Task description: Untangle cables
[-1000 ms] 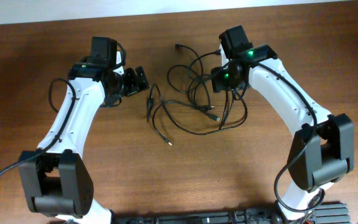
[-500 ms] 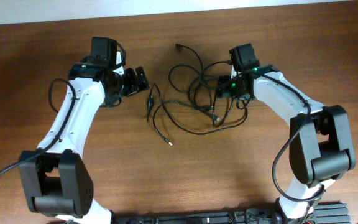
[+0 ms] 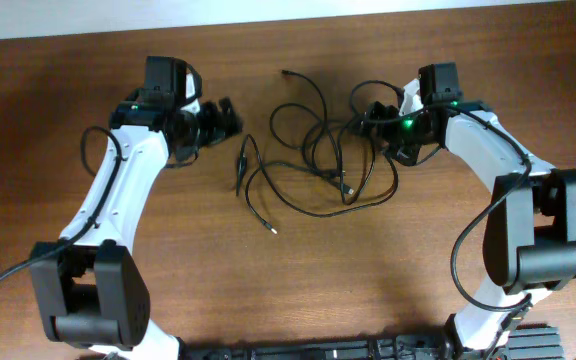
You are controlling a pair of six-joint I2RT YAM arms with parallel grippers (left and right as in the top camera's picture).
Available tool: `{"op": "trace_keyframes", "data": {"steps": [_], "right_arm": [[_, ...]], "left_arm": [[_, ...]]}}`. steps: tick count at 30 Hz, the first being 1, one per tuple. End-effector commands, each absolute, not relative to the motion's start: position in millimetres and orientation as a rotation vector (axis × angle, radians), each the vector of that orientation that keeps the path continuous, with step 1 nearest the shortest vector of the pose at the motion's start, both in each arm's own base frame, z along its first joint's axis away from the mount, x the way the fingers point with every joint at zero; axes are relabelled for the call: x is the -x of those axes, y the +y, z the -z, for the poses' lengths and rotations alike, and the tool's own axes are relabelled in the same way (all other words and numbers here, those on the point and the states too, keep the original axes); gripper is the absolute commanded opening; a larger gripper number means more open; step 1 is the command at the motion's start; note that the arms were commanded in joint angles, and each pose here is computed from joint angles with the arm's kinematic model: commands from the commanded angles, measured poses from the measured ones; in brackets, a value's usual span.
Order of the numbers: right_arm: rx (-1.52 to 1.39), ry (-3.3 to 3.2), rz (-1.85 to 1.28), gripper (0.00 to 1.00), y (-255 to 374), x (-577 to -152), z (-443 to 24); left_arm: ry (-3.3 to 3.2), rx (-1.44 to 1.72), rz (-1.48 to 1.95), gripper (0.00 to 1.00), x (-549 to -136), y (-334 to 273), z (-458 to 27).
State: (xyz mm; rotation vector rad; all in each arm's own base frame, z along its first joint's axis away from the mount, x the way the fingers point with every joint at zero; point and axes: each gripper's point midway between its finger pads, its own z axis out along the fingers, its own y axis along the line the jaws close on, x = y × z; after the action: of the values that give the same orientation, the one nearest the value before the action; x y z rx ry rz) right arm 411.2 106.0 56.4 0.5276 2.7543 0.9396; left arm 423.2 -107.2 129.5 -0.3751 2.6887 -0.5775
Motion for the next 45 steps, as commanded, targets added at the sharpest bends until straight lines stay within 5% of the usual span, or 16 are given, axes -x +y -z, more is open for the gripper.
{"op": "trace_keyframes", "data": {"steps": [1,11,15,18,25,29,32,34,36,39,45], "right_arm": [[-0.466,2.792,-0.923,0.99,106.3,-404.5,-49.1],[-0.518,2.745,-0.828,0.99,29.0,-372.8,-104.1],[-0.51,2.819,-0.74,0.99,22.2,-355.8,-99.9],[-0.535,2.85,-0.579,0.99,5.0,-353.4,-91.6],[-0.369,2.807,-0.903,0.99,65.0,-357.2,-107.8],[-0.041,2.76,-0.878,0.99,132.0,-361.9,-93.2],[-0.199,2.824,-0.525,0.99,139.7,-351.0,-48.1],[-0.212,2.815,-0.359,0.41,139.7,-342.7,-27.0],[-0.202,2.824,-0.3,0.2,138.1,-338.0,-17.3],[-0.224,2.918,-0.178,0.09,125.4,-323.9,19.1],[-0.274,2.959,-0.155,0.07,123.3,-319.6,38.7]], "left_arm": [[2.532,0.186,1.06,0.99,-430.1,-169.1,-176.2],[2.483,0.134,0.776,0.93,-425.8,-257.3,-164.5],[2.522,0.129,0.817,0.61,-427.2,-306.8,-113.0],[2.542,0.088,0.861,0.0,-425.0,-323.9,-92.9],[2.214,-0.13,0.859,0.0,-421.8,-289.8,-272.0],[2.2,-0.062,0.749,0.0,-416.9,-266.3,-287.3],[2.192,-0.047,0.736,0.0,-419.7,-262.2,-288.9],[2.166,-0.027,0.692,0.0,-425.0,-249.7,-295.7],[2.144,0.005,0.68,0.0,-429.9,-234.9,-304.0],[1.953,0.012,0.65,0.0,-446.6,-187.5,-365.4],[1.649,0.129,0.56,0.0,-445.9,-126.4,-479.6]]}}
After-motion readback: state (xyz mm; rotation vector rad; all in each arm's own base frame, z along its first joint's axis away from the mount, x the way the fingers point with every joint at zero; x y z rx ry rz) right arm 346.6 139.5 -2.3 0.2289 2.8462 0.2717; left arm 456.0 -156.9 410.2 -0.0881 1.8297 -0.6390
